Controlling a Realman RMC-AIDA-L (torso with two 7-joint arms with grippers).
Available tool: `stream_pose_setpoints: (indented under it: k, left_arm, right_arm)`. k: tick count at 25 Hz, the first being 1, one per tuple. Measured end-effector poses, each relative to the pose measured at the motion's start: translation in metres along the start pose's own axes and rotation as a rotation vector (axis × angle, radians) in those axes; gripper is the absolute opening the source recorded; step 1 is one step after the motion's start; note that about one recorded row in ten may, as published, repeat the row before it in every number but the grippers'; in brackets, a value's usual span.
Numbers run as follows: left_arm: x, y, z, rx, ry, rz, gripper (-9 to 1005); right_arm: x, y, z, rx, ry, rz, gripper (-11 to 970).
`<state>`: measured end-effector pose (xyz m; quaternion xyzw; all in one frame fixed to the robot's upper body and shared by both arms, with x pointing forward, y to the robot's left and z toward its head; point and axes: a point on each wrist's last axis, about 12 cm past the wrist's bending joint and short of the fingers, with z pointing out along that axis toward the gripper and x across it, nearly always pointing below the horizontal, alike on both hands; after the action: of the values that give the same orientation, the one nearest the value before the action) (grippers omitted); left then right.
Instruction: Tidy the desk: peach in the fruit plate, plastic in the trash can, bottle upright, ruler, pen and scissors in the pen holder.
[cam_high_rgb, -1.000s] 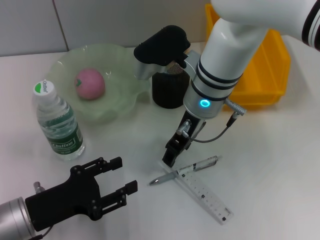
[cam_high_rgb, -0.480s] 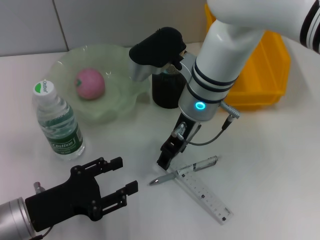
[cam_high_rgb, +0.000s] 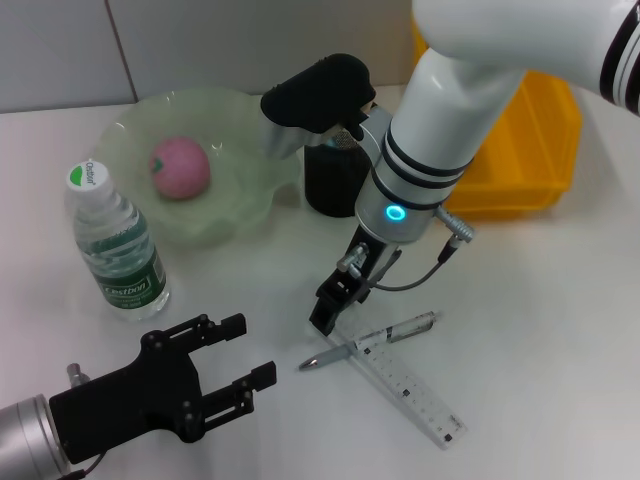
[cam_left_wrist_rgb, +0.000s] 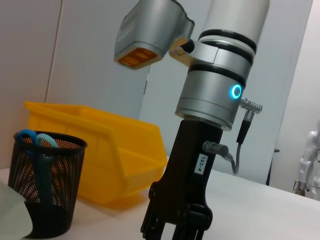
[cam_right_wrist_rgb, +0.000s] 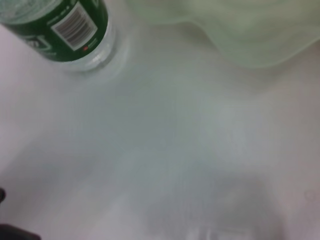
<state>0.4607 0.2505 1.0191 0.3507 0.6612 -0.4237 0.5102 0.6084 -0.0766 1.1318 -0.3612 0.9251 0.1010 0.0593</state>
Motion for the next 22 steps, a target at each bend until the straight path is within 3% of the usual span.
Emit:
stream_pose_setpoints:
  k: [22]
  left_arm:
    - [-0.0020, 0.0004, -0.0002, 0.004, -0.006, 0.010, 669]
  right_arm:
    - [0.0046, 0.0017, 0.0072, -0.001, 0.013, 0.009, 630]
